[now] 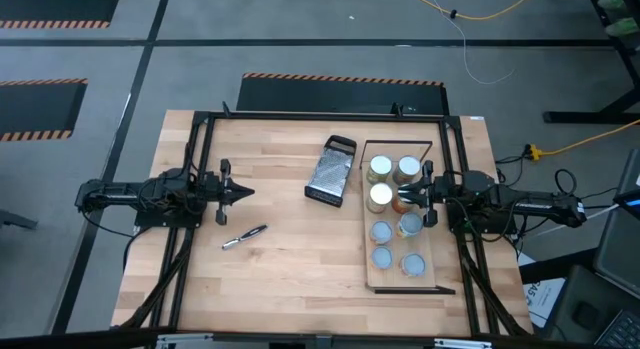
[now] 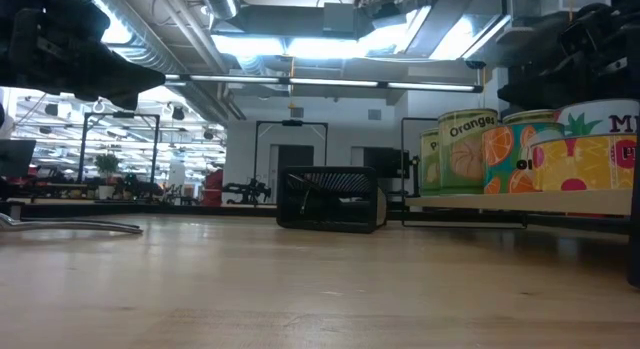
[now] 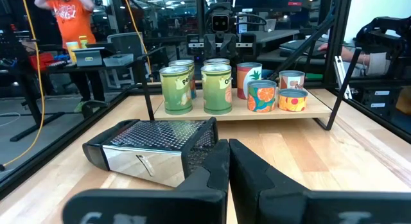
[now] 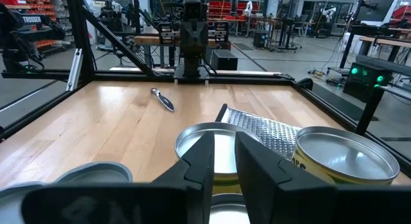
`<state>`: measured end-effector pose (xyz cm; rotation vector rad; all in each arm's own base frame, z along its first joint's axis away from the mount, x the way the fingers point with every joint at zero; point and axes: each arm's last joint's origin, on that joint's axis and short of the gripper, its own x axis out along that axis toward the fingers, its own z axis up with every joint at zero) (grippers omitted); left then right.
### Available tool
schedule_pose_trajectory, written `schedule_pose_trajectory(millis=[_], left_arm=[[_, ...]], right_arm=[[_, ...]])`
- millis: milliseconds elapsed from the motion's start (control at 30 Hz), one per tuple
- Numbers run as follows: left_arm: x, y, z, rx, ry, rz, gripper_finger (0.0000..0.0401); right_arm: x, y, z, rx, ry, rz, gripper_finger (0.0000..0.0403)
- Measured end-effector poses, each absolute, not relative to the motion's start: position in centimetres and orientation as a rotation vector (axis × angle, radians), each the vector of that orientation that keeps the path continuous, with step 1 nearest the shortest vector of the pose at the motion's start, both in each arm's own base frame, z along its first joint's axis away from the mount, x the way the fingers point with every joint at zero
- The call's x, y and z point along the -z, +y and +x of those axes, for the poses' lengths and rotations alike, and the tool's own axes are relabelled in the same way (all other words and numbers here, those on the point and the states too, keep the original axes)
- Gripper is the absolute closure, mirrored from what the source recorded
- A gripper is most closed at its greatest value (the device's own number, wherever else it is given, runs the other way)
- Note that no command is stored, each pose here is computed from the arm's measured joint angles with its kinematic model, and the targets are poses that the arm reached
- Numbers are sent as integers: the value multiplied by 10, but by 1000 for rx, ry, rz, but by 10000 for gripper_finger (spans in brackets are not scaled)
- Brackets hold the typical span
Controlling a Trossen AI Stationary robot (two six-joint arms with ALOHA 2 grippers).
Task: Pick and place cans onto a shelf
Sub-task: Return to Home Position
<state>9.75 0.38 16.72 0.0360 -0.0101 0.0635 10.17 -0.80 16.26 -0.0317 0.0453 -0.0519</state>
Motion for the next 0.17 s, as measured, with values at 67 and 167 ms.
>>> schedule_pose_trajectory(millis=[67, 167], left_arm=[[-167, 4, 97, -63, -10, 36, 401], [-167, 4, 97, -63, -10, 36, 401]], right_arm=[[-163, -8, 102, 52, 46, -32, 336], [-163, -8, 102, 52, 45, -32, 336]])
